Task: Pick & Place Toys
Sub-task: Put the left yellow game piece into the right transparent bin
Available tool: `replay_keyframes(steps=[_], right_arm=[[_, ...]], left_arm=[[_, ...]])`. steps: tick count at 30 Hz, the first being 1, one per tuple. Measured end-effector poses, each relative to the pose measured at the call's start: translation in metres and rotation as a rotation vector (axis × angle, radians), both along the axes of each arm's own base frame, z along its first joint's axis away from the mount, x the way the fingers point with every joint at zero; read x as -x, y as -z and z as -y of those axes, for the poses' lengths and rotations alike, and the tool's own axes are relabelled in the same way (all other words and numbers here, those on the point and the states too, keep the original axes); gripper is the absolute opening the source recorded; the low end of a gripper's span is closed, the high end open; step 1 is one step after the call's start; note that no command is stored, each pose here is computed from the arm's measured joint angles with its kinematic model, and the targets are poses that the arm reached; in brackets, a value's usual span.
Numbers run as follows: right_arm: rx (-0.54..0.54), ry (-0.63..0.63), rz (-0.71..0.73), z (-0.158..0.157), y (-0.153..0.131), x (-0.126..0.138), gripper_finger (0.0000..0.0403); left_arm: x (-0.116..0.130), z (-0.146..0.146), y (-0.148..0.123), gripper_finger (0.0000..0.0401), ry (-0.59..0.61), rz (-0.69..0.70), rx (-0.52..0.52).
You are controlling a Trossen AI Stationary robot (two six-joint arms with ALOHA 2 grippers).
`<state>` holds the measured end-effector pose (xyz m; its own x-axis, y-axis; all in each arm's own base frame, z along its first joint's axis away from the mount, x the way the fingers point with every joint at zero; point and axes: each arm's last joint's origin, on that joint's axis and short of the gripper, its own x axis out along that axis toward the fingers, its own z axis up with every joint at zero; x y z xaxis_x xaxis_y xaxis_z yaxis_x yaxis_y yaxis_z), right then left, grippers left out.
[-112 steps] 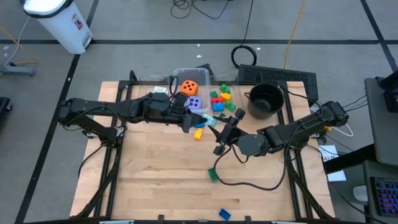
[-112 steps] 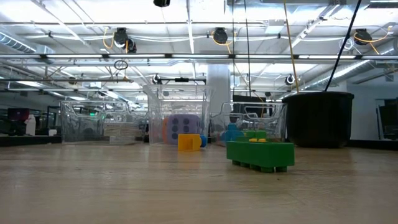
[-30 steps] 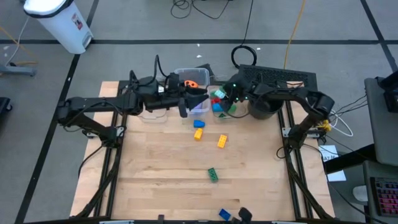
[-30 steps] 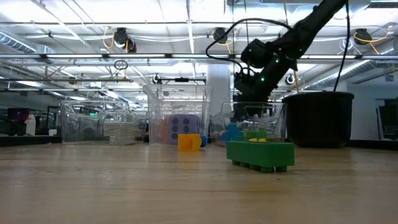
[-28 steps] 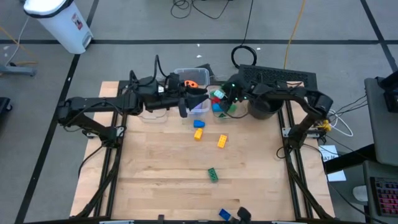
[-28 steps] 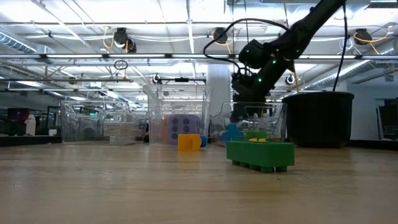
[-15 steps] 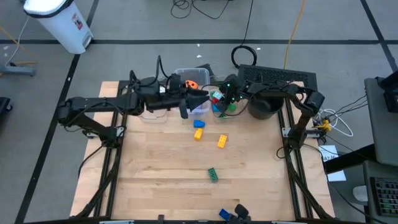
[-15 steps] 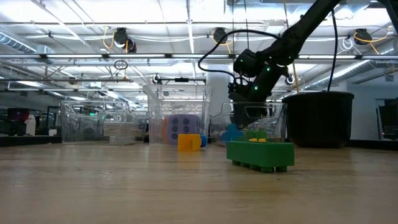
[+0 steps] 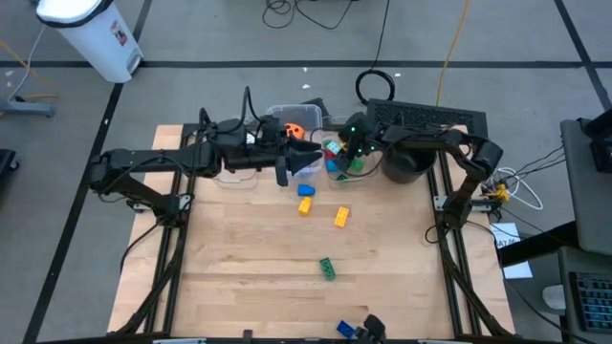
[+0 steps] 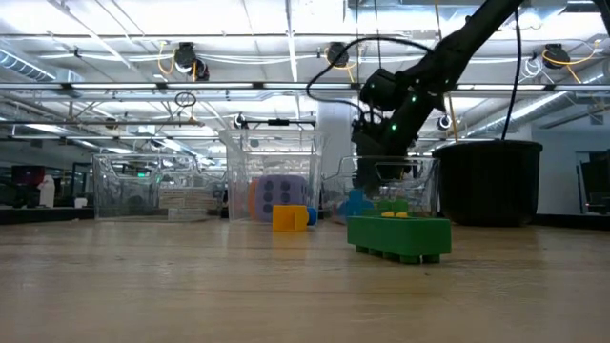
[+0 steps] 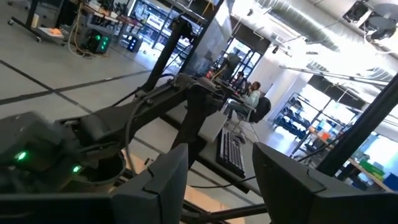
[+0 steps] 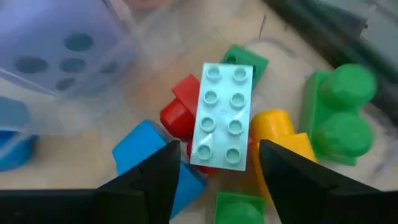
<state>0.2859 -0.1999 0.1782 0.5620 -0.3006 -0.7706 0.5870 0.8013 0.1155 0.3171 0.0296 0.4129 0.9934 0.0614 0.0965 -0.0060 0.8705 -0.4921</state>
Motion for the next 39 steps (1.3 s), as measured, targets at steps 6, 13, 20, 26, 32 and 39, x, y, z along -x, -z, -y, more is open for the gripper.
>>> replay_keyframes(steps=[6,13,20,26,32,39], right_arm=[[0.113,-0.025,0.12,-0.008,-0.049,0.011,0.0228],[0.205,-0.001,0.329,-0.032,-0.116,0.038,0.0221],[0.172,-0.111,0.513,-0.07,-0.161,0.064,0.0219],[0.112,-0.25,0.516,-0.107,-0.172,0.074,0.0215],[0.062,-0.356,0.464,-0.132,-0.168,0.071,0.0215],[-0.028,-0.331,0.442,-0.149,-0.136,0.062,0.0215]], left_arm=[[0.0,-0.001,0.0,0.0197,-0.013,0.0,0.006],[-0.001,-0.001,0.001,0.0207,-0.017,0.001,0.06],[-0.002,0.016,0.017,0.019,0.073,-0.164,0.071],[-0.003,0.051,0.041,0.0171,0.092,-0.383,0.157],[-0.014,0.097,0.073,0.0159,0.062,-0.54,0.277],[-0.035,0.137,0.13,0.016,-0.06,-0.709,0.537]])
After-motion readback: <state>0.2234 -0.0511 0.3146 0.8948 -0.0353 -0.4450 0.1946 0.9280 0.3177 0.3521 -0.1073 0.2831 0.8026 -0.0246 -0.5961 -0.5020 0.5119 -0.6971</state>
